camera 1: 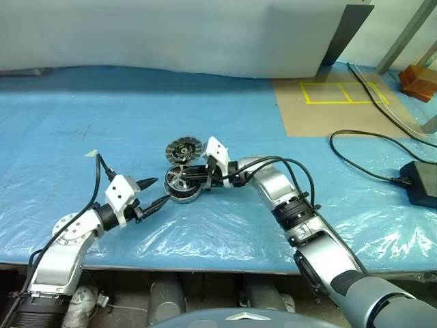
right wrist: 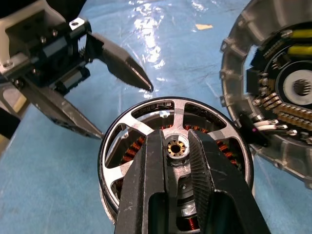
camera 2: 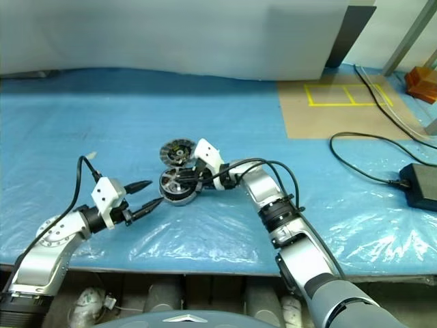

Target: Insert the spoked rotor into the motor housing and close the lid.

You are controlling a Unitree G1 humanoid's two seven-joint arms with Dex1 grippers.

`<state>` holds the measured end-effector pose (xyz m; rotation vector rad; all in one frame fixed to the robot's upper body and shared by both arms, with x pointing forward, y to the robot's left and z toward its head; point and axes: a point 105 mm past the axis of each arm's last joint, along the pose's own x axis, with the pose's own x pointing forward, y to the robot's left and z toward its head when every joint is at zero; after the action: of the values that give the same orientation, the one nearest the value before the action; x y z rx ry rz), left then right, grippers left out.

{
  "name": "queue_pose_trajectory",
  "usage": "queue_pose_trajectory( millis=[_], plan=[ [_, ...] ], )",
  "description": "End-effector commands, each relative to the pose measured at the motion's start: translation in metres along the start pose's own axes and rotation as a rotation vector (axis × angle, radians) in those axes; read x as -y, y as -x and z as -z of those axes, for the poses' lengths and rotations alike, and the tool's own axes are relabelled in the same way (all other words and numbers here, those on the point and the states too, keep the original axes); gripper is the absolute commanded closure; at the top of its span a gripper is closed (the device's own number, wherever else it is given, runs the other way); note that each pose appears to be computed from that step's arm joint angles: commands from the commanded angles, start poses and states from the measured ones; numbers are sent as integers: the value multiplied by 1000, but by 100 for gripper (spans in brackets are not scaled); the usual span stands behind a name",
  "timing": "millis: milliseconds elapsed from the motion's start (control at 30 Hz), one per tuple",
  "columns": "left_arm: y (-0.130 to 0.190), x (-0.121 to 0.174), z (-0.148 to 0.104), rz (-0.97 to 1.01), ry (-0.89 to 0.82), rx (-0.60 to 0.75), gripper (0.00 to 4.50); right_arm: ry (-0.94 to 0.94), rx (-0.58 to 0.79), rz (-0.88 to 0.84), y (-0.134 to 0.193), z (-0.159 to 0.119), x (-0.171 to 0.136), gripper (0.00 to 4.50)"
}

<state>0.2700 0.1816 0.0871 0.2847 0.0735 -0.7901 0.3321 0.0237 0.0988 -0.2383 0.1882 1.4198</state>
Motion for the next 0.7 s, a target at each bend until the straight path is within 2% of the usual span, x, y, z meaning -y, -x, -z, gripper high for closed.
queue_pose_trajectory(
  millis=[33, 67, 133, 400, 533, 633, 700],
  plan=[
    [-1, 0, -8, 0, -26, 31, 146, 39, 6, -18, 0, 0, -4, 424],
    [-1, 0, -8, 0, -25, 31, 146, 41, 5, -14, 0, 0, -4, 349],
    [-1, 1, -9, 1, -24, 33, 146, 8, 12, -38, -1, -4, -6, 287],
    [-2, 1, -8, 5, -24, 34, 146, -48, 127, -34, 4, -41, 1, 287],
    [-3, 1, -9, 5, -22, 39, 146, -53, 154, -67, 4, -47, -6, 287],
    [-1, -3, -10, -1, -25, 39, 146, -58, 129, -90, -2, -34, -14, 344],
    [0, -7, -11, -14, -26, 39, 146, -68, 132, -85, -7, -30, -16, 410]
  ],
)
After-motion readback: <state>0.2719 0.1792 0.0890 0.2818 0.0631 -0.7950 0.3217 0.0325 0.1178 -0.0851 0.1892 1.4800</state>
